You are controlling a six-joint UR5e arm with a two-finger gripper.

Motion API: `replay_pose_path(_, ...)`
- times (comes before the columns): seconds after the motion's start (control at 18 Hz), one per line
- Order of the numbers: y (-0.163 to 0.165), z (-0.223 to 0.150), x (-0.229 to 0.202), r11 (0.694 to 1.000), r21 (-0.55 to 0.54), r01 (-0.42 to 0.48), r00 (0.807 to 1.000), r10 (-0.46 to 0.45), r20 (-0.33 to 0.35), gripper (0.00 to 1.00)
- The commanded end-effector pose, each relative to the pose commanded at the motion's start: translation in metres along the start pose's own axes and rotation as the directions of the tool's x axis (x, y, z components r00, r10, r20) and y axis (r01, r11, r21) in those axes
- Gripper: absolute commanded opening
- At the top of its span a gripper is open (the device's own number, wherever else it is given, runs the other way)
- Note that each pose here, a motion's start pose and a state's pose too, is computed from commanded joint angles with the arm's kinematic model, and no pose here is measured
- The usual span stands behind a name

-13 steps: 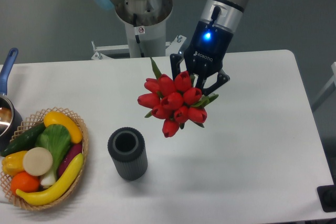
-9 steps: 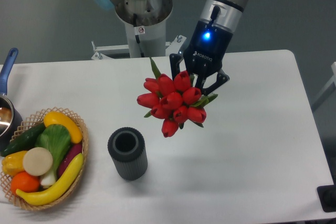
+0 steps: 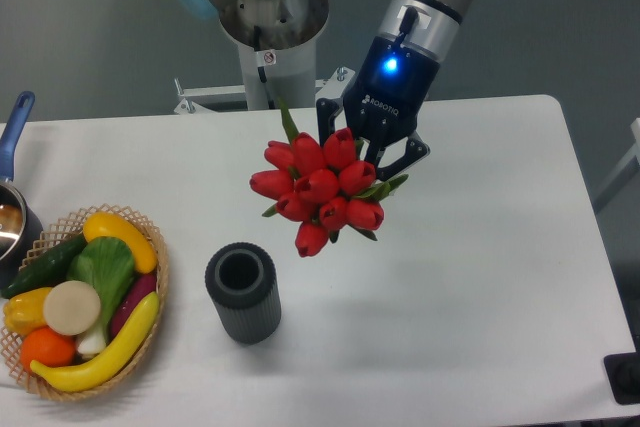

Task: Insert the flowers into the vase
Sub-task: 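Carry the red tulip bunch in the gripper toward the black vase, then swing the gripper over the vase, aligning the tulip stems above its opening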

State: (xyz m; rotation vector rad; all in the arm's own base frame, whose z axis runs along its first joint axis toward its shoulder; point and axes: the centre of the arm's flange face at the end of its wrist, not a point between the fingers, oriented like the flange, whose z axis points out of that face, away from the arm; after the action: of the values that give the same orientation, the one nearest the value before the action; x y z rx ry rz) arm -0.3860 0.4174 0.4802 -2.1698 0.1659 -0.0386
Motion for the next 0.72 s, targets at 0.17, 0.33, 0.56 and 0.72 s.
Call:
replay_pose_path(0.17, -0.005, 0.001, -0.001, 0.999, 0.032, -0.003, 1.0, 0.004, -0.017, 0.27)
replay_pose_path(0.33, -0.007, 0.003, 0.002, 0.997, 0.077, 0.003, 0.999, 0.001, -0.047, 0.27)
replay_pose_path(0.56, -0.011, 0.008, 0.004, 0.987, 0.158, -0.003, 0.996, 0.017, -0.088, 0.27)
replay_pose_path(0.72, -0.017, 0.011, 0.009, 0.968, 0.249, 0.002, 0.99, 0.034, -0.14, 0.27)
